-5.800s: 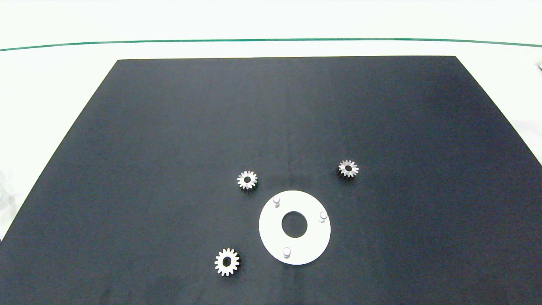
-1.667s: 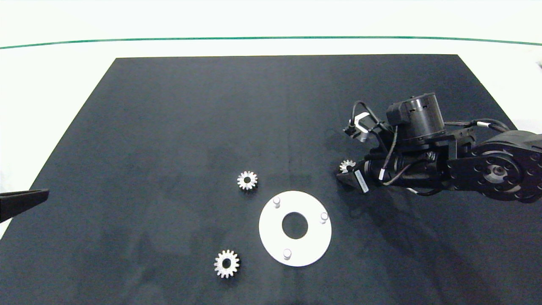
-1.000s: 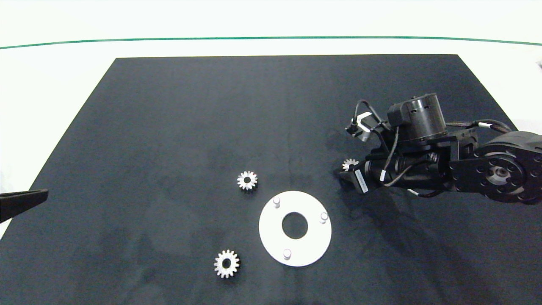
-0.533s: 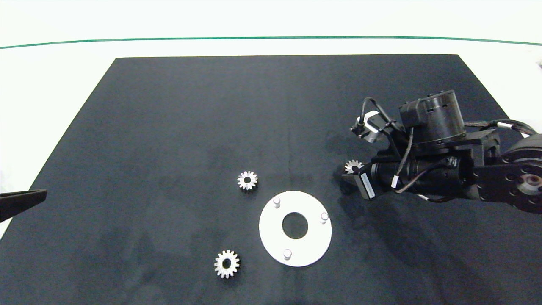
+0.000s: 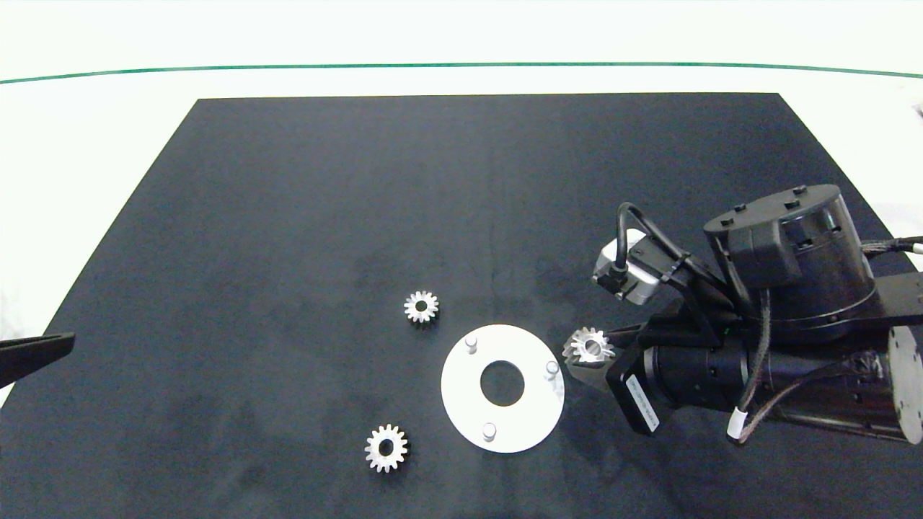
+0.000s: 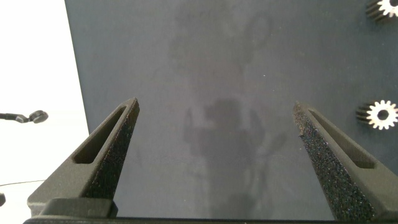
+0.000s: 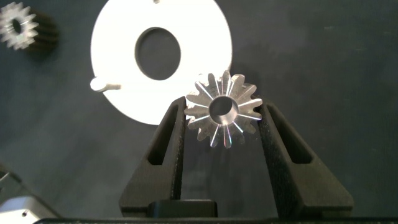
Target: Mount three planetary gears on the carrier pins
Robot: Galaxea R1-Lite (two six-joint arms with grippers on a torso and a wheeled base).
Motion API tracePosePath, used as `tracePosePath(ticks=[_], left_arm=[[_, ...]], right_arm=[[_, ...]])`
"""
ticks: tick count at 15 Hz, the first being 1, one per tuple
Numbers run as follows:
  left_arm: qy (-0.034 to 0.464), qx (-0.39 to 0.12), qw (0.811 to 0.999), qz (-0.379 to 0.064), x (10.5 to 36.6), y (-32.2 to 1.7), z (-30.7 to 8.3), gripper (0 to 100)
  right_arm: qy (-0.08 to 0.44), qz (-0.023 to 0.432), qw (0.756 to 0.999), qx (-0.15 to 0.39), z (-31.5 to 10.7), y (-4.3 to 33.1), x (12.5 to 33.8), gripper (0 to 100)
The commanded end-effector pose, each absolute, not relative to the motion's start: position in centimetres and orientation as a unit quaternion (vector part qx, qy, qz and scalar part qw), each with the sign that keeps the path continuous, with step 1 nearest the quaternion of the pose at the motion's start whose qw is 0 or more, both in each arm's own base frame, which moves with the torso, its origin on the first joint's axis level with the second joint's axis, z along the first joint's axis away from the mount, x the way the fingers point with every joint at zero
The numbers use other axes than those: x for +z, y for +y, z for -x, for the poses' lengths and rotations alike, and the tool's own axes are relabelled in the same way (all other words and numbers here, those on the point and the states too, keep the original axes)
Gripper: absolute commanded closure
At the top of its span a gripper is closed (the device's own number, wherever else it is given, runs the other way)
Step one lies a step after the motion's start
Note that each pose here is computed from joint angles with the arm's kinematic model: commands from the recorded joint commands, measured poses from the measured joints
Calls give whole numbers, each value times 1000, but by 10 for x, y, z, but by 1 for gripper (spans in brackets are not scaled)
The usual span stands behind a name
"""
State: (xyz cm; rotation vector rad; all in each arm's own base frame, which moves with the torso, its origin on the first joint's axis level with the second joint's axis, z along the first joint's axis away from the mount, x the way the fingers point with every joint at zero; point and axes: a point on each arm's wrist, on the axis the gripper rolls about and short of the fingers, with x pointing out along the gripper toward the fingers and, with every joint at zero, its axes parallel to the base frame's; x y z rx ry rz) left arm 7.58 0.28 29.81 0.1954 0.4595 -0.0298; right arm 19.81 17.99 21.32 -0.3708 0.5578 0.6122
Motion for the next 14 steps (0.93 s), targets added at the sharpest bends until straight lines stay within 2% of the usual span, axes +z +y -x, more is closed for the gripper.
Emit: tracePosePath(ticks=[1,9,14], left_arm=[[228,-15,969,-96,298,3,-75,0],[228,-15,969,-99,298,3,-75,0],[227,-14,969,-100,298,3,-74,0]], right_arm=[[274,182,894,305,-196,185,209,72],[273,186,895,301,-215,202,193,72],[275,189,894,299,-214,201,193,72]])
